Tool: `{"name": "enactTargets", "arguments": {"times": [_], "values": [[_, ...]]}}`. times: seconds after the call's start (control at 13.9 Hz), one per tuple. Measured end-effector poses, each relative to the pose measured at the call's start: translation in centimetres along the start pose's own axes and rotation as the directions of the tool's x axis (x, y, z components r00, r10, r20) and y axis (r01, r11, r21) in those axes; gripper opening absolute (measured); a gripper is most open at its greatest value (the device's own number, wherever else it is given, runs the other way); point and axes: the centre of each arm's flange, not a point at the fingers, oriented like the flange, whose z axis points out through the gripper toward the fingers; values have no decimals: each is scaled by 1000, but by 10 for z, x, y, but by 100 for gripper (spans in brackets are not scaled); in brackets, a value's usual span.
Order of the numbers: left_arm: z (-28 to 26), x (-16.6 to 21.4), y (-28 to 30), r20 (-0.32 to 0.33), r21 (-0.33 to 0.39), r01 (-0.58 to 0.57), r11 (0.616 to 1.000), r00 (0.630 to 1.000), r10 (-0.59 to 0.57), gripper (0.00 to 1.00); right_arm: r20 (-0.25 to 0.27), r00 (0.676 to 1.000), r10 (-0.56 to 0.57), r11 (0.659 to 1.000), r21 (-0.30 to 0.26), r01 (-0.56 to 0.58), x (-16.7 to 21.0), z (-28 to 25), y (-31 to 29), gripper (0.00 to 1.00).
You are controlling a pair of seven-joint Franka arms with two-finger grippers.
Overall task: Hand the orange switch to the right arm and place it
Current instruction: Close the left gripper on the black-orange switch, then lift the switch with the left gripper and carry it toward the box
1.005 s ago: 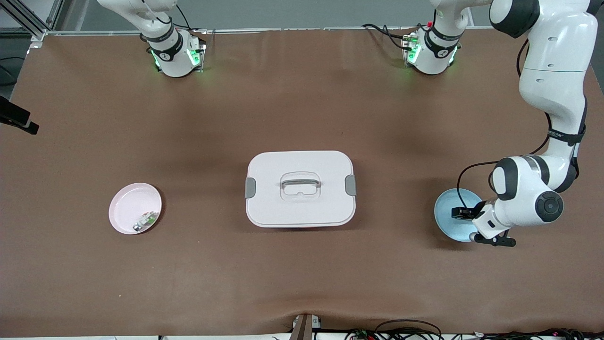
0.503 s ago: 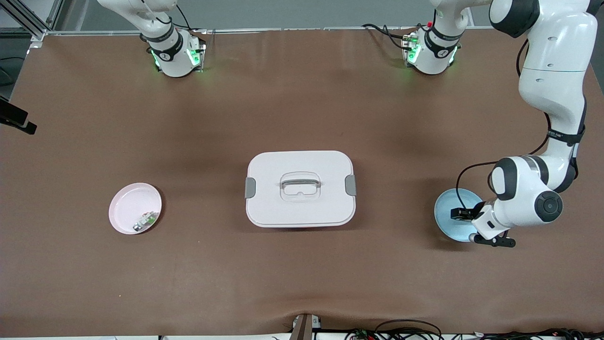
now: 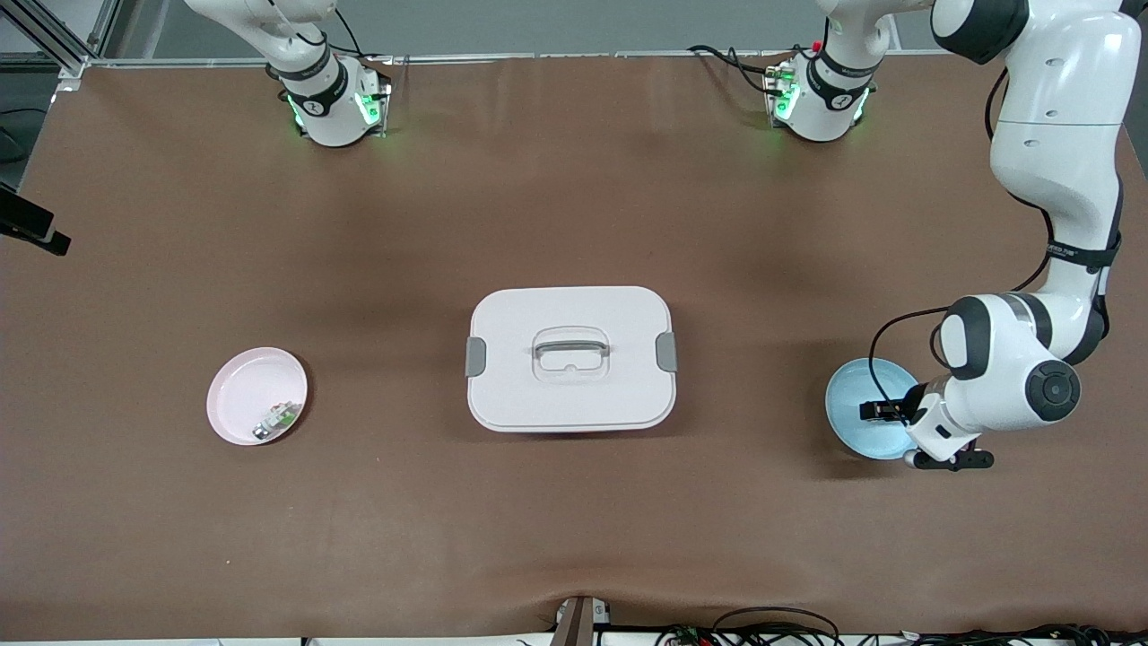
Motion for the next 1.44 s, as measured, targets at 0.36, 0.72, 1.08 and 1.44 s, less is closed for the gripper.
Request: {"name": "enactTargets", "arguments": {"times": [0.36,0.72,1.08,1.44], "values": [[-31,0,12,-31,-3,180,984,983,-180,73,0,1000,-1,1000,1,1,0,0,-1,100],[-79,8,46,-65,-28,438,899,896,-439,73,0,1000,-2,1000,2,2,0,0,-1,100],[-136,14,73,-8,-100,647,756,759,-650,73,0,1000,0,1000,1,0,0,0,0,100],[-161,16,105,113,-187,839,510,535,-838,73,0,1000,4,1000,1,-4,0,0,2,100]]}}
